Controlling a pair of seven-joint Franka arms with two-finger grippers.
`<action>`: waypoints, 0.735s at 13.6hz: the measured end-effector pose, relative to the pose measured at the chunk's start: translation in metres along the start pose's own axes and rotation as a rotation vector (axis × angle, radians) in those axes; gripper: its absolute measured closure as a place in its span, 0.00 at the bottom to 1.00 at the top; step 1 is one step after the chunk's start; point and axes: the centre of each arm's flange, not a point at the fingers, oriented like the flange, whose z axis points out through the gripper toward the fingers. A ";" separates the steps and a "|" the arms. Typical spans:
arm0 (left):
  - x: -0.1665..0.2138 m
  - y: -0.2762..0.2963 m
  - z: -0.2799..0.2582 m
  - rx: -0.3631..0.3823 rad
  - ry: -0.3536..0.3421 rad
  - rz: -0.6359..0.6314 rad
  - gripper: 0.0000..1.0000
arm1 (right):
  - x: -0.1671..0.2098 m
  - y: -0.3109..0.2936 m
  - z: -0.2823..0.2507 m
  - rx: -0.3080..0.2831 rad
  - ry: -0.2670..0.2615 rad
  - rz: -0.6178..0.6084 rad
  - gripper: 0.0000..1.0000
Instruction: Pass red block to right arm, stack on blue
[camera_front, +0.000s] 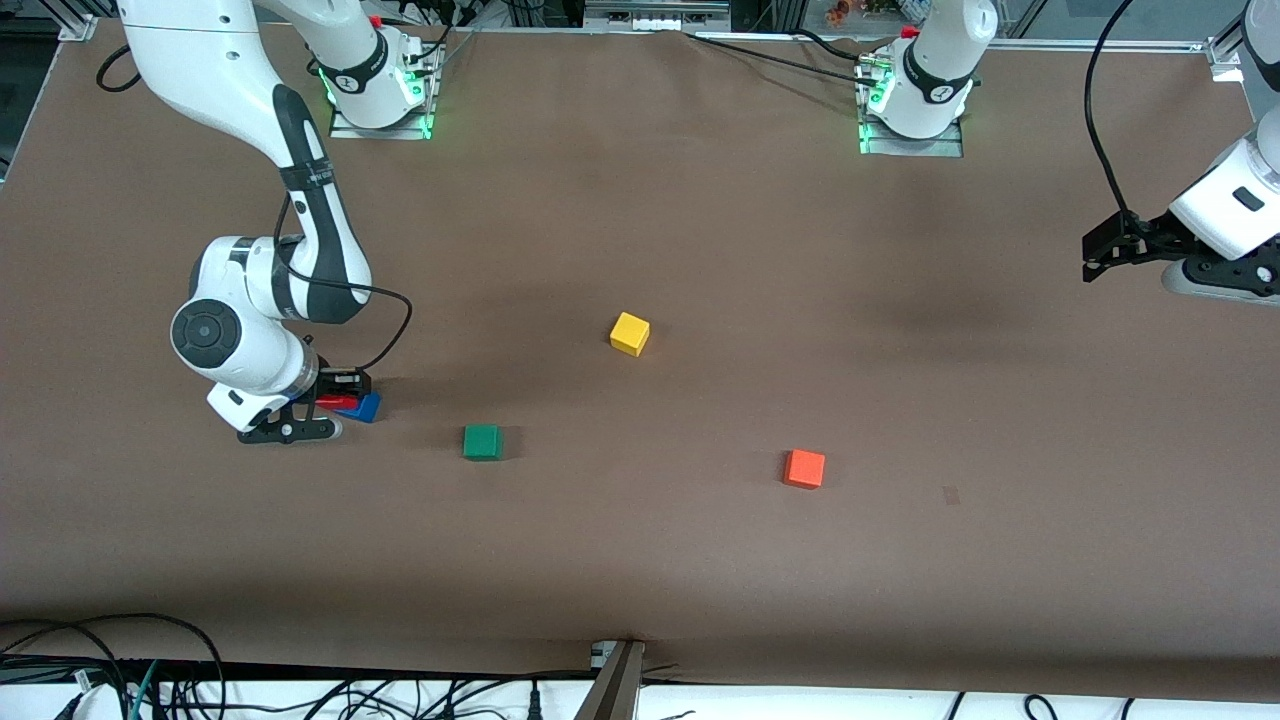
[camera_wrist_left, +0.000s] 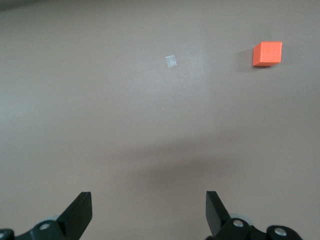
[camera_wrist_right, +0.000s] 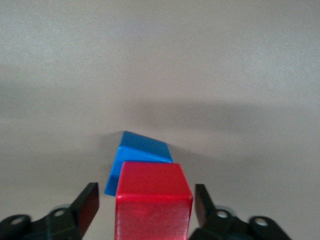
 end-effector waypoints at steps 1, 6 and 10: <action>0.000 0.000 0.001 0.000 -0.002 -0.001 0.00 | 0.000 0.000 -0.002 0.001 0.004 0.000 0.01; -0.002 -0.002 0.003 -0.002 -0.014 -0.011 0.00 | 0.002 0.001 -0.044 0.028 0.032 0.001 0.00; -0.006 -0.001 0.004 -0.006 -0.041 -0.036 0.00 | 0.003 0.015 -0.119 0.059 -0.004 0.013 0.00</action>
